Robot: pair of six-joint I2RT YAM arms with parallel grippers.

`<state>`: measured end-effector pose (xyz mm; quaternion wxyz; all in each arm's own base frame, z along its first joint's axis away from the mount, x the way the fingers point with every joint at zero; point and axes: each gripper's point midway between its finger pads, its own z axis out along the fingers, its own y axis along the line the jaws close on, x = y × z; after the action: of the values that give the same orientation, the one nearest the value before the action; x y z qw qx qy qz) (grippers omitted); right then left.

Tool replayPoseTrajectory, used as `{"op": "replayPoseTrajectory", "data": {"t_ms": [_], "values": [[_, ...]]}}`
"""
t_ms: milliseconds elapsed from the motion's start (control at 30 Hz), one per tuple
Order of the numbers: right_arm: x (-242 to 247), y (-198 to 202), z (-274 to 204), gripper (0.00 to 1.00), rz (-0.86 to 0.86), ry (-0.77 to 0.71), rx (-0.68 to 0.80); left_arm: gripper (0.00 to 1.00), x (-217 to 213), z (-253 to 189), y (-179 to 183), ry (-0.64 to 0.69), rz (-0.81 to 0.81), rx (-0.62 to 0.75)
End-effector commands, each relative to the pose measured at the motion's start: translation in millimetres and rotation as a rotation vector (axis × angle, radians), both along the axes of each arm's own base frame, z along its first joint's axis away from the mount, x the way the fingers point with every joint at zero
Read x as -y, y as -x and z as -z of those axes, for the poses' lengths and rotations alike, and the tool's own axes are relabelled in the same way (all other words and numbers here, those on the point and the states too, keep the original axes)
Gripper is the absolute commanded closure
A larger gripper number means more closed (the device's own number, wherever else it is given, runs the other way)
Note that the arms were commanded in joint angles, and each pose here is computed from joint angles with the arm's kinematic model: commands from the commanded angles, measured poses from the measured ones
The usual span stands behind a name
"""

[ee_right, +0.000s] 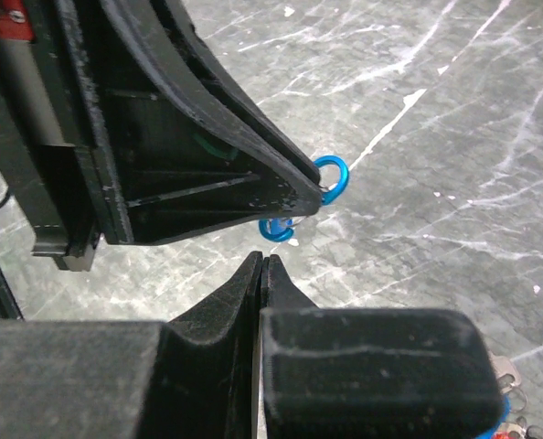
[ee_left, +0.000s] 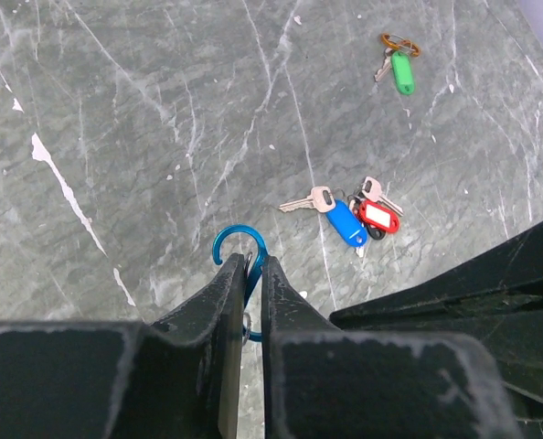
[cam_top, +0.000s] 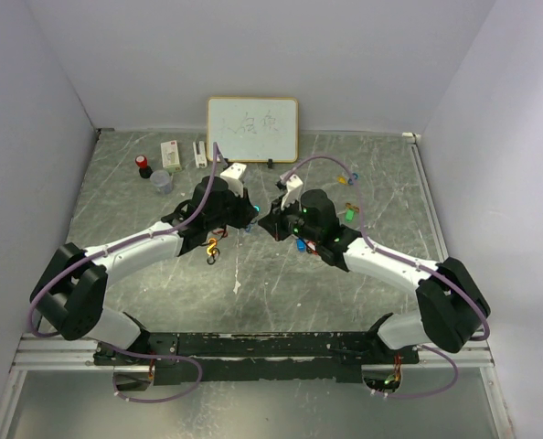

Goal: Put the keys on the keyring

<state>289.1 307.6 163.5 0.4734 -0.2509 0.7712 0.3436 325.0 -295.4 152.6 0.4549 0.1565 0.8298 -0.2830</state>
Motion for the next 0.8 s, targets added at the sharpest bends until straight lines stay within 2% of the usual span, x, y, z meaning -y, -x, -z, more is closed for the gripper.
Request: {"op": "replayPoseTrajectory", "data": {"t_ms": [0,200,500,767], "values": [[13,-7,-3,1.00,0.083,0.007,0.007,0.86,4,-27,-7,0.046,-0.014,0.055],[26,-18,0,1.00,0.191,0.030,-0.016,0.87,3,-25,-7,0.044,-0.022,0.048],[29,-23,3,0.75,0.231,0.037,-0.040,0.77,4,-20,-9,0.039,-0.029,0.036],[35,-31,2,0.66,0.273,0.013,-0.071,0.72,7,-14,-10,0.042,-0.021,0.027]]}}
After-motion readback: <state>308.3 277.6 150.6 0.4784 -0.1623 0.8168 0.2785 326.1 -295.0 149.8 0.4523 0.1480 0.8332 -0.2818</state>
